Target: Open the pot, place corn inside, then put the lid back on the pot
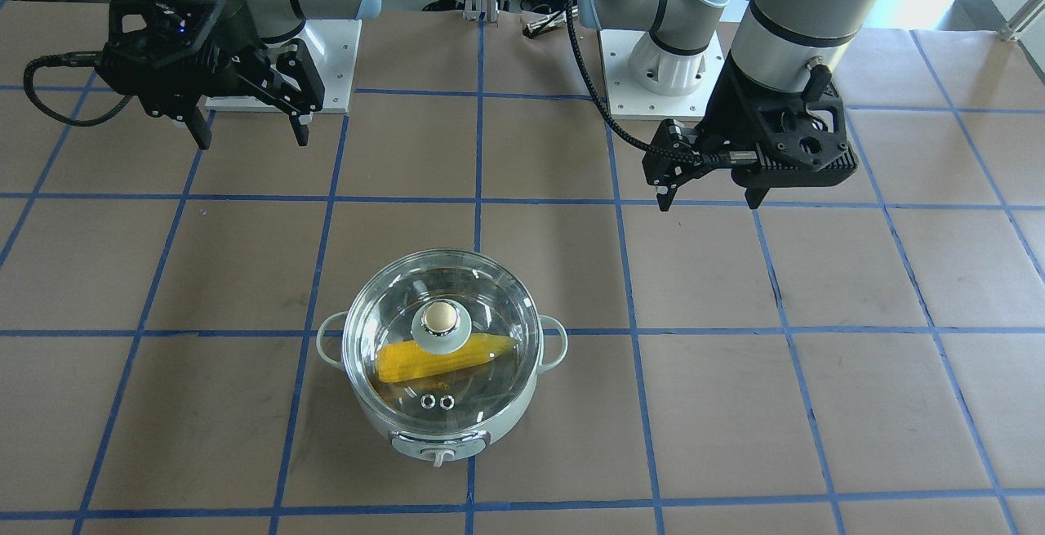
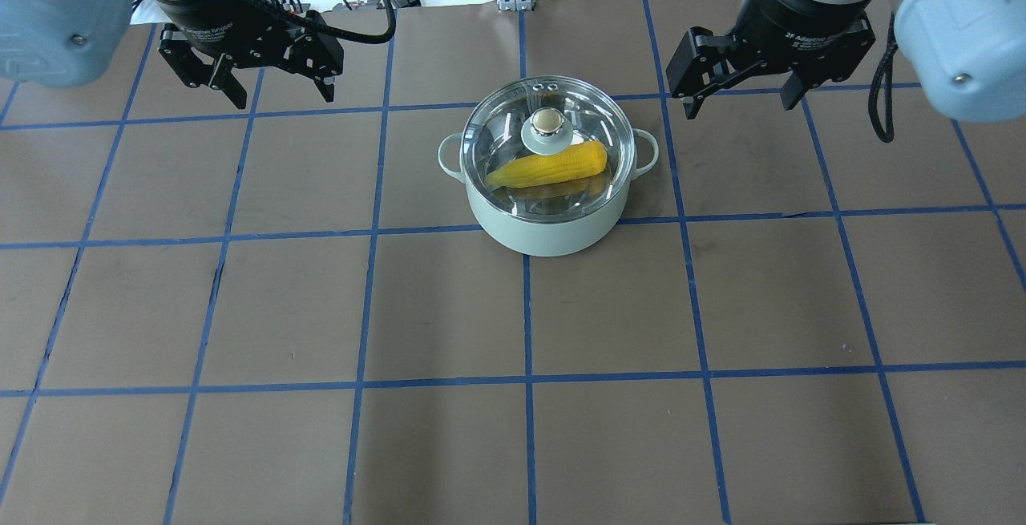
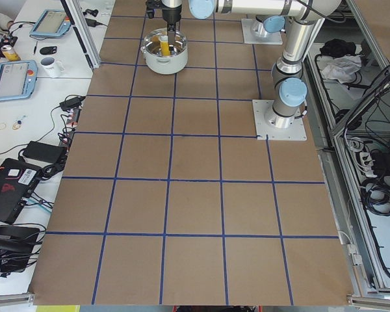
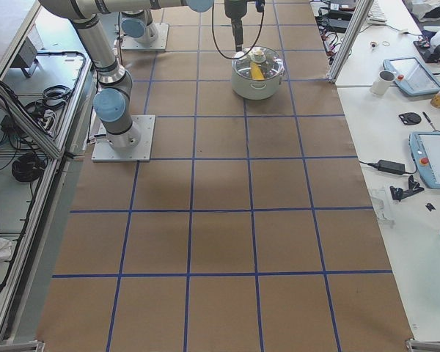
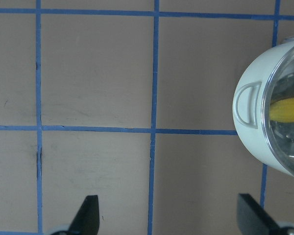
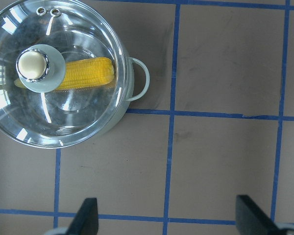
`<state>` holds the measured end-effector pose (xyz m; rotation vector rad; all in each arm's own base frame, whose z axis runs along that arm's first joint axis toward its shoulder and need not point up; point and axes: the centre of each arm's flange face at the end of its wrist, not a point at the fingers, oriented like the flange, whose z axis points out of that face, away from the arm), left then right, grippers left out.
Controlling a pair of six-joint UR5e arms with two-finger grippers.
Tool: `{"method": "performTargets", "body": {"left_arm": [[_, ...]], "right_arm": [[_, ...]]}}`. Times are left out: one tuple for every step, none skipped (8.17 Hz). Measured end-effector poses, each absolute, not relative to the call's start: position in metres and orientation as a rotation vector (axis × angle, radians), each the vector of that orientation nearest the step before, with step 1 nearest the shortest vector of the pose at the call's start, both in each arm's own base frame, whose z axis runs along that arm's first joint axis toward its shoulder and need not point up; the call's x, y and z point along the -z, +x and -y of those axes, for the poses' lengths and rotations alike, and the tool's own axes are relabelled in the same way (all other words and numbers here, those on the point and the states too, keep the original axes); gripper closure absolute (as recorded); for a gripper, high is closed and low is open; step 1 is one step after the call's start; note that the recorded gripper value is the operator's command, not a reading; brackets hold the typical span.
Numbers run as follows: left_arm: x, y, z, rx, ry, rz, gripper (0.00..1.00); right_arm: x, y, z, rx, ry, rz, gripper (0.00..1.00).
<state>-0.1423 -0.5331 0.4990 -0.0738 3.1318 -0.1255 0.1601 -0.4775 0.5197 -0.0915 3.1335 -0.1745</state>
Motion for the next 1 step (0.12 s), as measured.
{"method": "performTargets", "body": {"left_arm": [[-0.4990, -0.1423, 0.5332, 0.125, -0.074, -3.132, 0.00]], "right_arm": [[-0.5193, 0.1600, 0.4773, 0.170, -0.091, -3.134, 0.00]]}}
